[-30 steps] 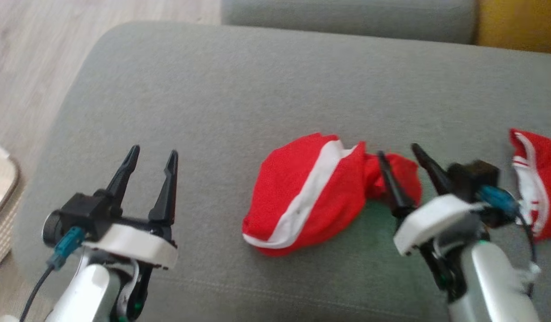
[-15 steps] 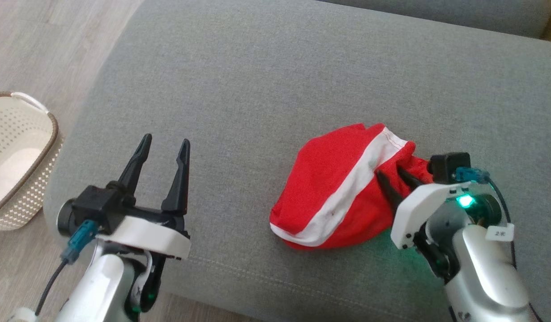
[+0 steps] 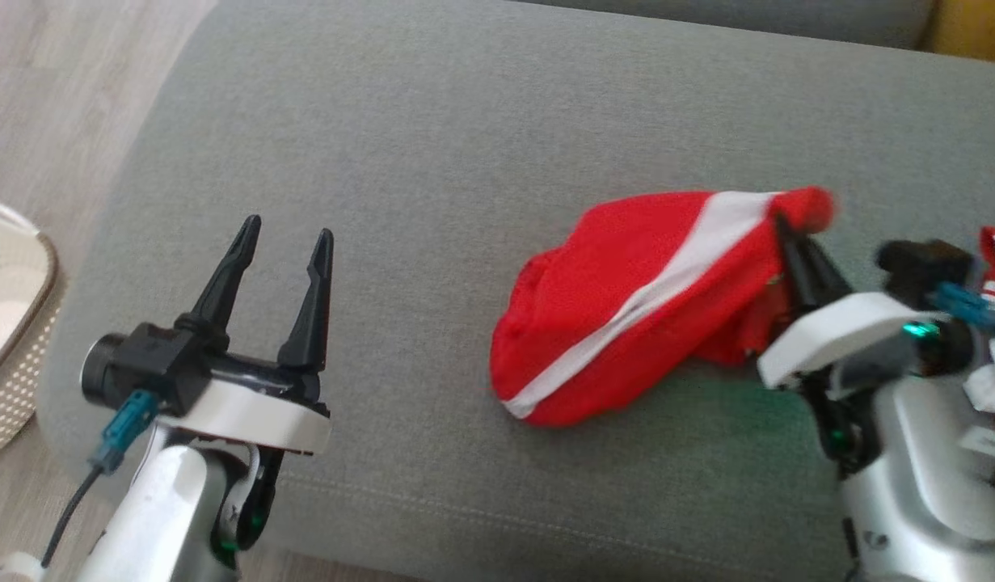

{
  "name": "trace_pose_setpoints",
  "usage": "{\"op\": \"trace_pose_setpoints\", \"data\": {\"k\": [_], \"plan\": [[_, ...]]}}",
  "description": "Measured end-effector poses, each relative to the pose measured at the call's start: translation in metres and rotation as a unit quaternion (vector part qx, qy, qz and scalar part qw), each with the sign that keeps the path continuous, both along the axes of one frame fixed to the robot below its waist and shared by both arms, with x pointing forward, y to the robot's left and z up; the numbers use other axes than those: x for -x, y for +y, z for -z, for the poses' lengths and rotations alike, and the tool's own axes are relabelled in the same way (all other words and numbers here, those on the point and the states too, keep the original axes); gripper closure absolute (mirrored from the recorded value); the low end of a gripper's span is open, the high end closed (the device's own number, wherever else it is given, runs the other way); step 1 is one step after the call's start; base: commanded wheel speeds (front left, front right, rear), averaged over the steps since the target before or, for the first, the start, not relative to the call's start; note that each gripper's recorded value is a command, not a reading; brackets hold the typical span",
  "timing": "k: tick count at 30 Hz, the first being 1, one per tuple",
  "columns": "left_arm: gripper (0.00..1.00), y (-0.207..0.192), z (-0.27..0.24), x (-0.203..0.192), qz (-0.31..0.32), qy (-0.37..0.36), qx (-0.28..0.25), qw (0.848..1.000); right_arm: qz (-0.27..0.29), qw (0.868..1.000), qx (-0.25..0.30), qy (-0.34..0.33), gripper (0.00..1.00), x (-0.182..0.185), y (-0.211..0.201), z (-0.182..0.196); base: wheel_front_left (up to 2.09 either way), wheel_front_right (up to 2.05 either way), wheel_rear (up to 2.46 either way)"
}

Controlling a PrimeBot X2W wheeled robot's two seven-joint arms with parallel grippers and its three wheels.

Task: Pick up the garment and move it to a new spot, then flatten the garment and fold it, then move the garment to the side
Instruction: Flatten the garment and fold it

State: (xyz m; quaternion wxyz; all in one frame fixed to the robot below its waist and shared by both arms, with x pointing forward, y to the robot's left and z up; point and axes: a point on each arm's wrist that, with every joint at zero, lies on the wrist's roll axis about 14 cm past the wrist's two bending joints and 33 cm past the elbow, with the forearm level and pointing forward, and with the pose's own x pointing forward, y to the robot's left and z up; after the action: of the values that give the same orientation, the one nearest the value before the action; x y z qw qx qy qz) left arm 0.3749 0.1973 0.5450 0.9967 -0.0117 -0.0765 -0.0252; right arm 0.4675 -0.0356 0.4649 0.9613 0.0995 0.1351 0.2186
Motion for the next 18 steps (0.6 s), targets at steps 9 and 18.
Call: {"op": "trace_pose_setpoints", "data": {"k": [9,18], "plan": [[0.00,-0.018,-0.002,-0.013,0.033,-0.007,-0.003,0.999,0.123,0.990,-0.010,0.072,1.00,0.030,-0.082,0.053,0.00,0.00,0.00],[0.00,-0.035,0.004,-0.025,0.061,-0.003,-0.004,0.998,0.155,0.986,-0.026,0.056,0.00,0.040,-0.099,0.052,0.00,0.00,0.00]]}}
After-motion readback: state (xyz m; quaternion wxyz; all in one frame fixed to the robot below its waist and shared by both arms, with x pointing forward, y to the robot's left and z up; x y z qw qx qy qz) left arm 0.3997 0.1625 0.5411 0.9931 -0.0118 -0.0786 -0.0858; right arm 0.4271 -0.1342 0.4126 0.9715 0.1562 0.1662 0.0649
